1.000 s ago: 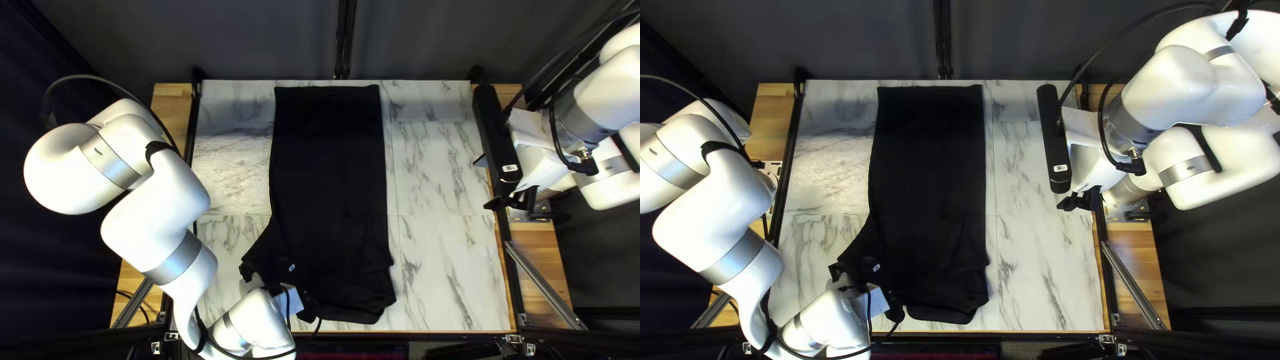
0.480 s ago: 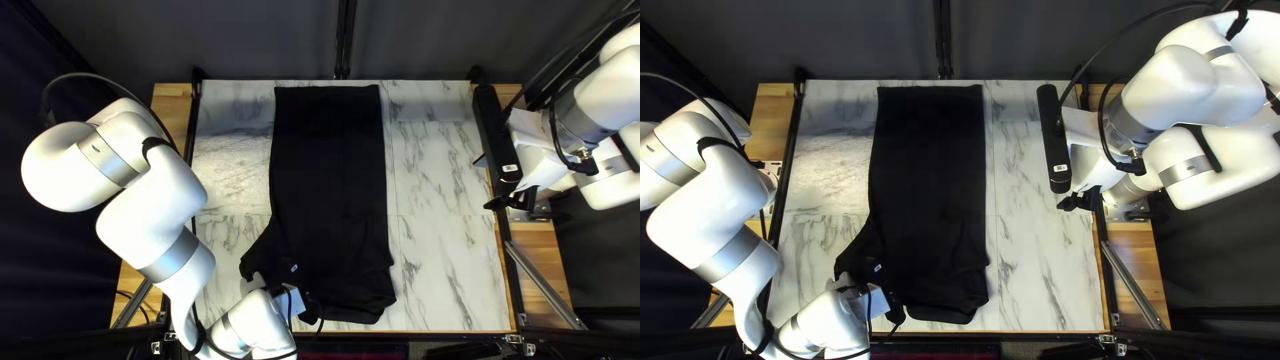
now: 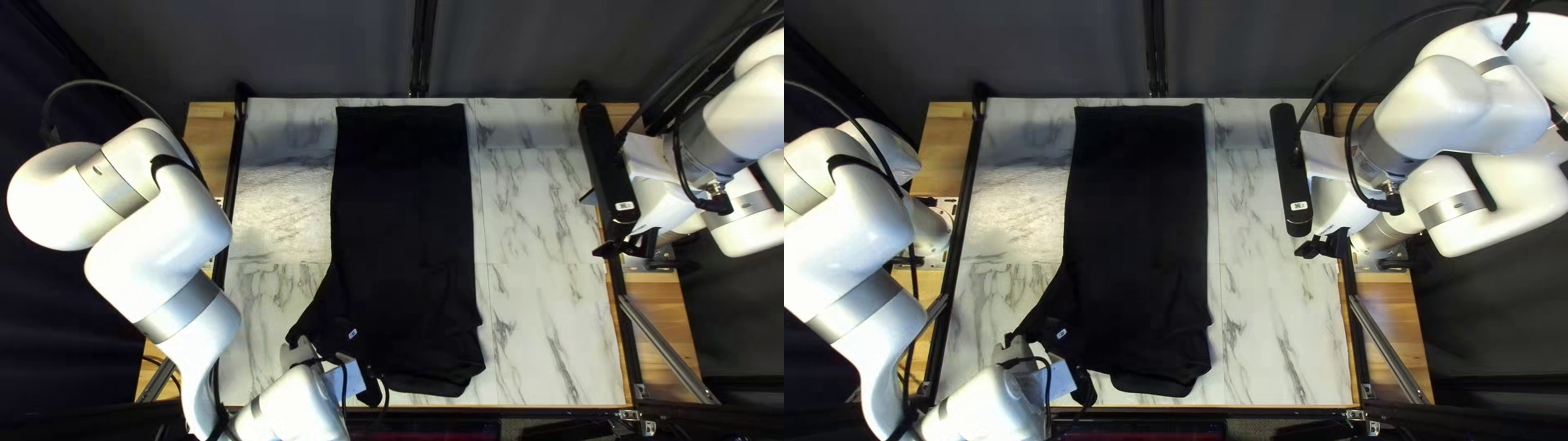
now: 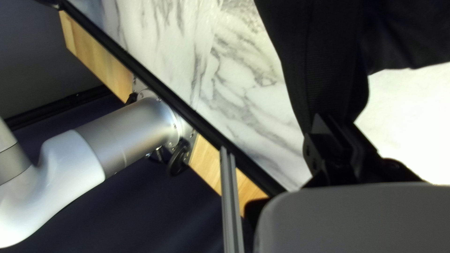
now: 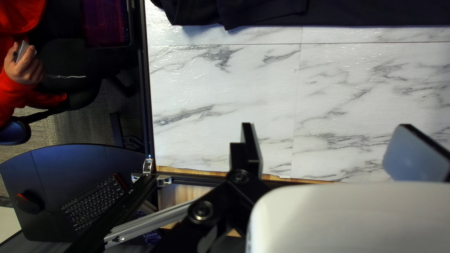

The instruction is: Fold t-shirt

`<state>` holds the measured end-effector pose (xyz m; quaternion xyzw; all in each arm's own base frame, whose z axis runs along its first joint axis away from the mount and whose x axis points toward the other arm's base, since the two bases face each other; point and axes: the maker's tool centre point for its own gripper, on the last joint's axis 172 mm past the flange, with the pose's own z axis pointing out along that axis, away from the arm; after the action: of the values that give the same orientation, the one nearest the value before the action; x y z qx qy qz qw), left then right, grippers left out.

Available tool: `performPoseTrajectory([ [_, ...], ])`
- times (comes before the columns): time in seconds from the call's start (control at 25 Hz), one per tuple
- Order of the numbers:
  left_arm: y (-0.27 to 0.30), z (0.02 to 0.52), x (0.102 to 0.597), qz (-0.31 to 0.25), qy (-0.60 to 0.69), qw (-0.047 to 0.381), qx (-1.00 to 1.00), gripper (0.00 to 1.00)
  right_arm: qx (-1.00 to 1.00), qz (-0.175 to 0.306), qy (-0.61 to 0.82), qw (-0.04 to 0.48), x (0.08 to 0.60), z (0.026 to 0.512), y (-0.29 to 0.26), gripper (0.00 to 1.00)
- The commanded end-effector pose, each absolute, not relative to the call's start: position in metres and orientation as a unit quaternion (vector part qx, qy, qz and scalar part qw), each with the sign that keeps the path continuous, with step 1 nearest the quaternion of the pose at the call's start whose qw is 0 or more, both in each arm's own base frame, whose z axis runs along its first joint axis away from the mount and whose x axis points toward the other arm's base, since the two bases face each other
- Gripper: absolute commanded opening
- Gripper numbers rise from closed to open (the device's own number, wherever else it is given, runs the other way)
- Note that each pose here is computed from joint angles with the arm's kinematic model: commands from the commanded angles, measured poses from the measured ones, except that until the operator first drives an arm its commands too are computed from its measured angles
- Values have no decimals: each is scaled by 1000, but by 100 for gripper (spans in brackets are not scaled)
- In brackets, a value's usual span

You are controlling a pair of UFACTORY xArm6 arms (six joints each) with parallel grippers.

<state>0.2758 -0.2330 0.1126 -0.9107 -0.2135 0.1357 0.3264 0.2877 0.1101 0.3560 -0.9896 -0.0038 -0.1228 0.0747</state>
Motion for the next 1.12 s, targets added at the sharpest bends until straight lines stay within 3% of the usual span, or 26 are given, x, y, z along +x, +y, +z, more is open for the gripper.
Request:
performPoseTrajectory([
  [0.04, -228, 99, 275, 143, -246, 311, -907, 100, -990, -123, -4, 75, 288, 356, 110, 100],
  [0.68, -161, 73, 348, 79, -294, 237, -923, 100, -990, -123, -4, 75, 288, 356, 110, 100],
  [1.12, -165, 42, 353, 82, -337, 198, -917, 100, -990, -123, -4, 75, 288, 356, 110, 100],
])
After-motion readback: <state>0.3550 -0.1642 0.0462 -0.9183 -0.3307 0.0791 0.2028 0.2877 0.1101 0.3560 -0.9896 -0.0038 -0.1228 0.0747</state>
